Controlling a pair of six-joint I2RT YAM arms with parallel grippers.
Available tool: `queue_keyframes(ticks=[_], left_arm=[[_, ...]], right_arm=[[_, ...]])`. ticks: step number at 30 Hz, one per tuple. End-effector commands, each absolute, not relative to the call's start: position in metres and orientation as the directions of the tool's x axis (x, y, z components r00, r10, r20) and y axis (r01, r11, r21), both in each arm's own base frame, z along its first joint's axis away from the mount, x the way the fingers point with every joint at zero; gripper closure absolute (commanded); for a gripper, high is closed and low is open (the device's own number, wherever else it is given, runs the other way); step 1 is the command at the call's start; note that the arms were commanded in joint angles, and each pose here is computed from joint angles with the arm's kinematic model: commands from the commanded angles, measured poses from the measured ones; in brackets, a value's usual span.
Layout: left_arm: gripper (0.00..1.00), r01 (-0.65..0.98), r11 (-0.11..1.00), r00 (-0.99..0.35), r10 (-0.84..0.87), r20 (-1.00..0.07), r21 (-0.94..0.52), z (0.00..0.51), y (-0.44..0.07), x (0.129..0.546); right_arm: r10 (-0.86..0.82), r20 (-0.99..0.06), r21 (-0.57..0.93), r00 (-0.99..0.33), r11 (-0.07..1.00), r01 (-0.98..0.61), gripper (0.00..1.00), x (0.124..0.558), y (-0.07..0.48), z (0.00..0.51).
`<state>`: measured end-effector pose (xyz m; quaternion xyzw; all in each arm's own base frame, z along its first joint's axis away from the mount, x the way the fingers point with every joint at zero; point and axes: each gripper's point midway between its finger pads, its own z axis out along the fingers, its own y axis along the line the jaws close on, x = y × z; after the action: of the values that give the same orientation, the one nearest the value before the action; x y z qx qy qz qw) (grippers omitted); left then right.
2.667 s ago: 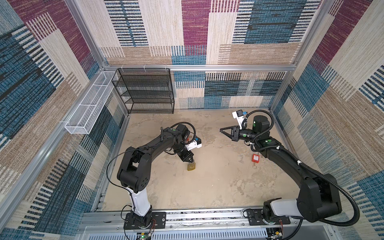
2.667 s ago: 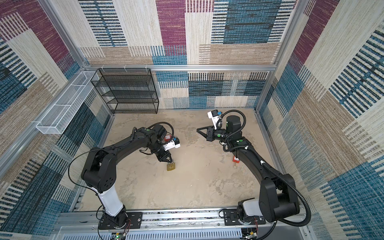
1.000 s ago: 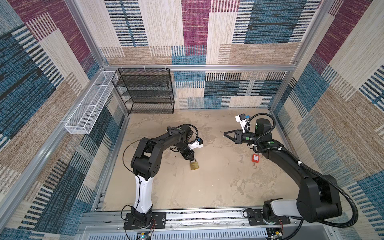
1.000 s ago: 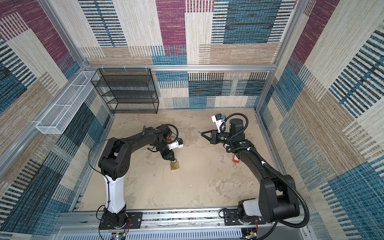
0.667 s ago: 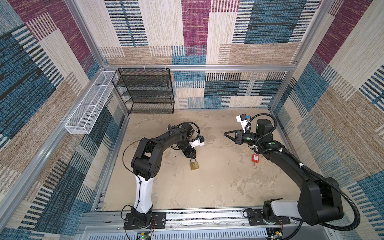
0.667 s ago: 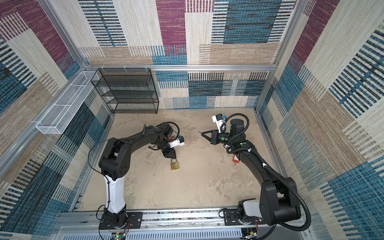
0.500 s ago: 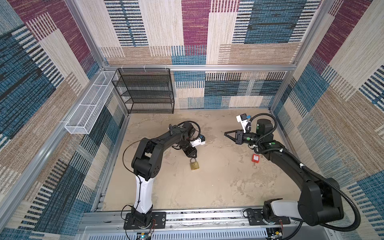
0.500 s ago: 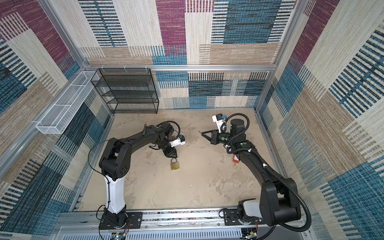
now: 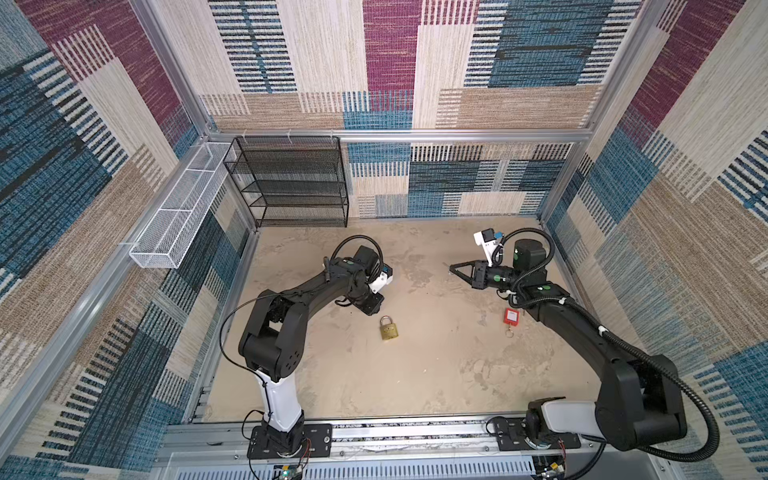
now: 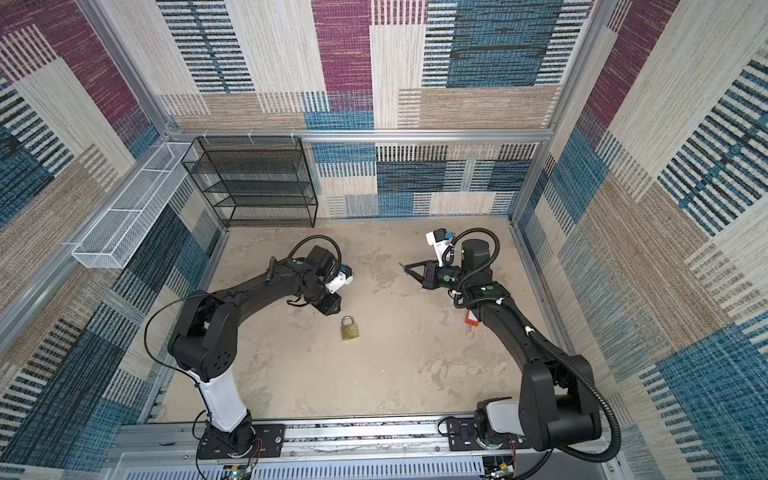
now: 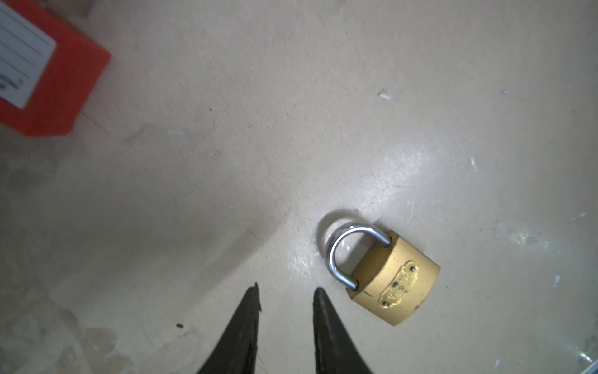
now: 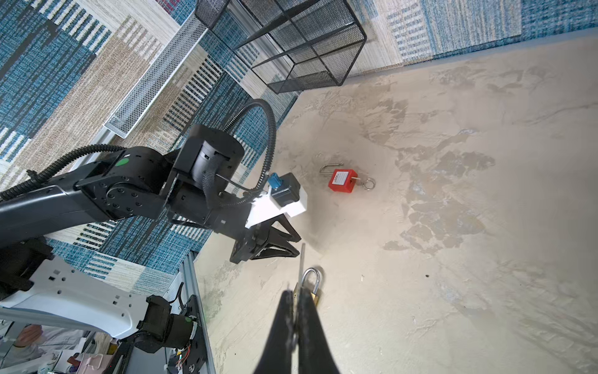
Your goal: Lock with the key
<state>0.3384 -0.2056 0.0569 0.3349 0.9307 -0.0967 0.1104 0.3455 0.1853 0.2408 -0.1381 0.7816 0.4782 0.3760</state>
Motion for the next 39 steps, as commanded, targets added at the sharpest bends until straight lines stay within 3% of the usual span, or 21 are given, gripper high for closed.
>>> queue_keyframes(ticks=[1,22,39], left_arm=[[0.69,0.595,0.796,-0.792,0.558,-0.249,-0.108,0.052,-0.202,0.337],[0.66,0.623,0.772,-0.781,0.607,-0.147,-0.125,0.02,-0.215,0.325],[0.64,0.632,0.77,-0.772,0.614,-0.165,-0.088,0.027,-0.22,0.333]], right_arm=[[0.148,-0.744,0.623,-0.652,0.507,-0.595,1.0,0.349,0.185,0.247],[0.146,-0.739,0.624,-0.658,0.514,-0.588,1.0,0.351,0.184,0.243],[0.143,-0.742,0.621,-0.655,0.515,-0.591,1.0,0.349,0.183,0.243]])
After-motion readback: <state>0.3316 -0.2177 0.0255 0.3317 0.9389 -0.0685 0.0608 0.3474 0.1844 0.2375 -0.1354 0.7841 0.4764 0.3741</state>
